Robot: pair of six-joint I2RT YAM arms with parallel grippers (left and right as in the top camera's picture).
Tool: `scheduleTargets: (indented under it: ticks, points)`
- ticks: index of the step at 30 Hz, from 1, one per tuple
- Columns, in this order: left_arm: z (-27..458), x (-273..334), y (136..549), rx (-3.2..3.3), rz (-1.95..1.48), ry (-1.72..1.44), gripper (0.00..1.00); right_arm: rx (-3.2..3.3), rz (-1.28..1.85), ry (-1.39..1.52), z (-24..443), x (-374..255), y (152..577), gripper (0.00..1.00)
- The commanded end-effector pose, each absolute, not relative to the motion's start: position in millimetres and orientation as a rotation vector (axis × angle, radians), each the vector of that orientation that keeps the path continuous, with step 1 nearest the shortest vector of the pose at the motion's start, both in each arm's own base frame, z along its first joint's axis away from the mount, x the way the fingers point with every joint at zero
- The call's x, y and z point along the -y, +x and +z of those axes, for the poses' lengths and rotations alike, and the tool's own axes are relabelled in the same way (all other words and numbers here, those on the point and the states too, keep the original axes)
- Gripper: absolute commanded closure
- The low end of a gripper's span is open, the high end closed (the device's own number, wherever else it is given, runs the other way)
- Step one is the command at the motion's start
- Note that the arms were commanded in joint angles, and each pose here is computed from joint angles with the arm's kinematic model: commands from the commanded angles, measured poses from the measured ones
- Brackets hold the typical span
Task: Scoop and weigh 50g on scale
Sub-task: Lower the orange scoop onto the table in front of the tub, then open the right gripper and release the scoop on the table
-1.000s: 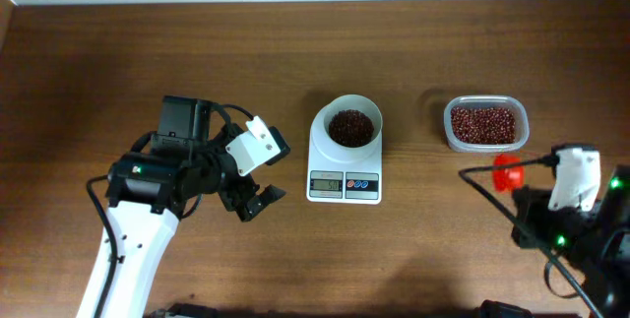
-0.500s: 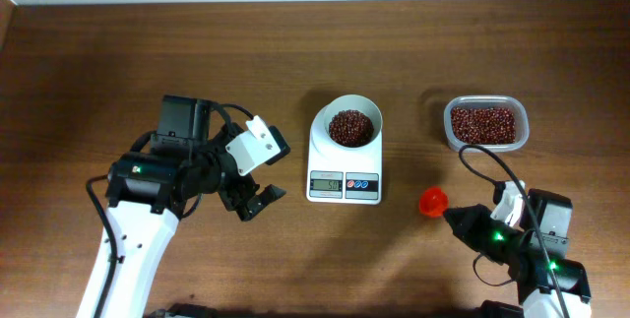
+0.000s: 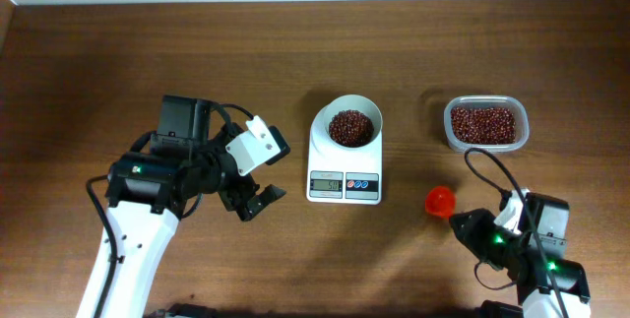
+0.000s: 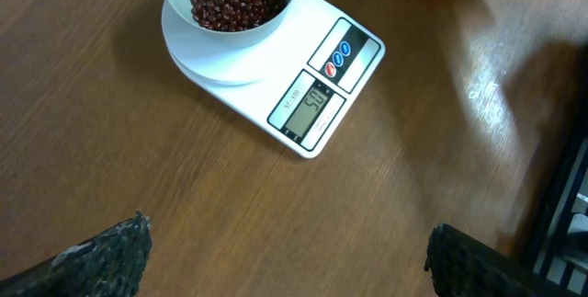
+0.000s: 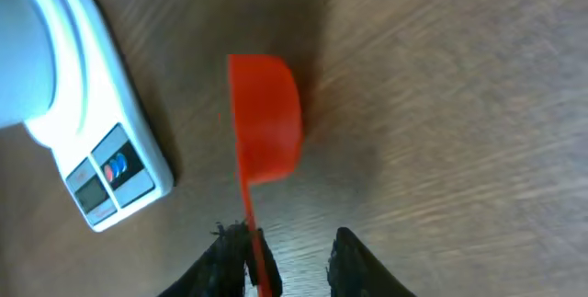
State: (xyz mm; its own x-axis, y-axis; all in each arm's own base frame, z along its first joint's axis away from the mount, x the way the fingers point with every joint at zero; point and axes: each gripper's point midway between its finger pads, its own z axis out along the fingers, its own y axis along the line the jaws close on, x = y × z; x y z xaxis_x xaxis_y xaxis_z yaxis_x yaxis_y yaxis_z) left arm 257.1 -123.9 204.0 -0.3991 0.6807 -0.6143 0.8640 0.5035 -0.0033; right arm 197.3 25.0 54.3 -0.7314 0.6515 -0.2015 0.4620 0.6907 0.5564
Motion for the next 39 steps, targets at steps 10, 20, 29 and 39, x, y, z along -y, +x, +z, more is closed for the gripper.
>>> scheduleTargets:
  ticks: [10,20,29,39]
  points:
    - [212,123,259,-2.173,-0.422,1.259,0.01,-2.390,0.490,0.913,64,7,221,0.01]
    - [212,123,259,-2.173,-0.422,1.259,0.01,-2.159,1.053,0.394,176,-62,258,0.01]
    - [212,123,259,-2.172,-0.422,1.259,0.01,-2.225,0.977,0.479,158,-53,253,0.01]
    - [212,123,259,-2.172,-0.422,1.259,0.01,-2.382,0.982,0.627,119,-51,244,0.01]
